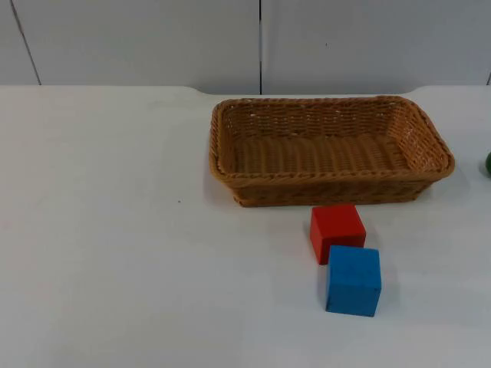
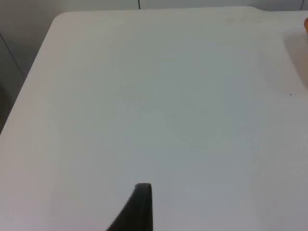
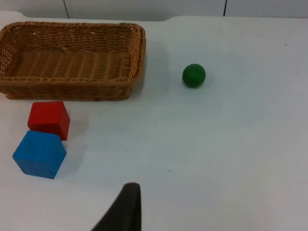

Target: Place all geometric objects except the red cube into the basket.

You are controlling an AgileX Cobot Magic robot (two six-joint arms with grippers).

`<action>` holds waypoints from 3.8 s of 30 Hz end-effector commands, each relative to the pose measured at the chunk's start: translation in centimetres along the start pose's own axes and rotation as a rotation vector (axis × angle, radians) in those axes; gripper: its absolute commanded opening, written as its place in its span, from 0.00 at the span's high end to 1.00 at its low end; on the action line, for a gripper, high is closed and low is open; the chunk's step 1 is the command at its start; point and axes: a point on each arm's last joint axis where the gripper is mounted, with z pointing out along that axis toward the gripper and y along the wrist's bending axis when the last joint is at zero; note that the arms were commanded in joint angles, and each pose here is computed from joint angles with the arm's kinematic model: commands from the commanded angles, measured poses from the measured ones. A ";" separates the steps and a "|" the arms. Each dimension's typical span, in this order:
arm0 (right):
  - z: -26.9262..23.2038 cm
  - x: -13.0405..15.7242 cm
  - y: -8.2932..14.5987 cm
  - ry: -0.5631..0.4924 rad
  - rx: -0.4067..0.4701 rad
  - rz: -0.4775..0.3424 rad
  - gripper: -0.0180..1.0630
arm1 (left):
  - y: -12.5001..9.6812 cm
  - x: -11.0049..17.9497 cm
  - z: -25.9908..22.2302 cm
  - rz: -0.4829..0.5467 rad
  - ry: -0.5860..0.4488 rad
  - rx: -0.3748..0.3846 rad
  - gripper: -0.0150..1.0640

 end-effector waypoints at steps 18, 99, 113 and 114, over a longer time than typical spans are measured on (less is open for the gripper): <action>7.4 -9.0 -0.2 0.111 0.001 -0.023 0.01 | -0.9 -6.6 5.9 -0.067 0.138 0.065 0.09; 14.1 -8.4 -0.2 0.378 -0.010 -0.008 0.01 | -35.6 0.3 31.6 0.038 0.862 0.111 0.12; 14.1 -8.4 -0.2 0.375 -0.012 -0.004 0.01 | -36.9 1.9 32.1 -0.001 0.850 0.162 0.12; 14.1 -8.4 -0.2 0.377 -0.014 -0.003 0.01 | -37.0 2.0 32.2 -0.016 0.846 0.175 0.12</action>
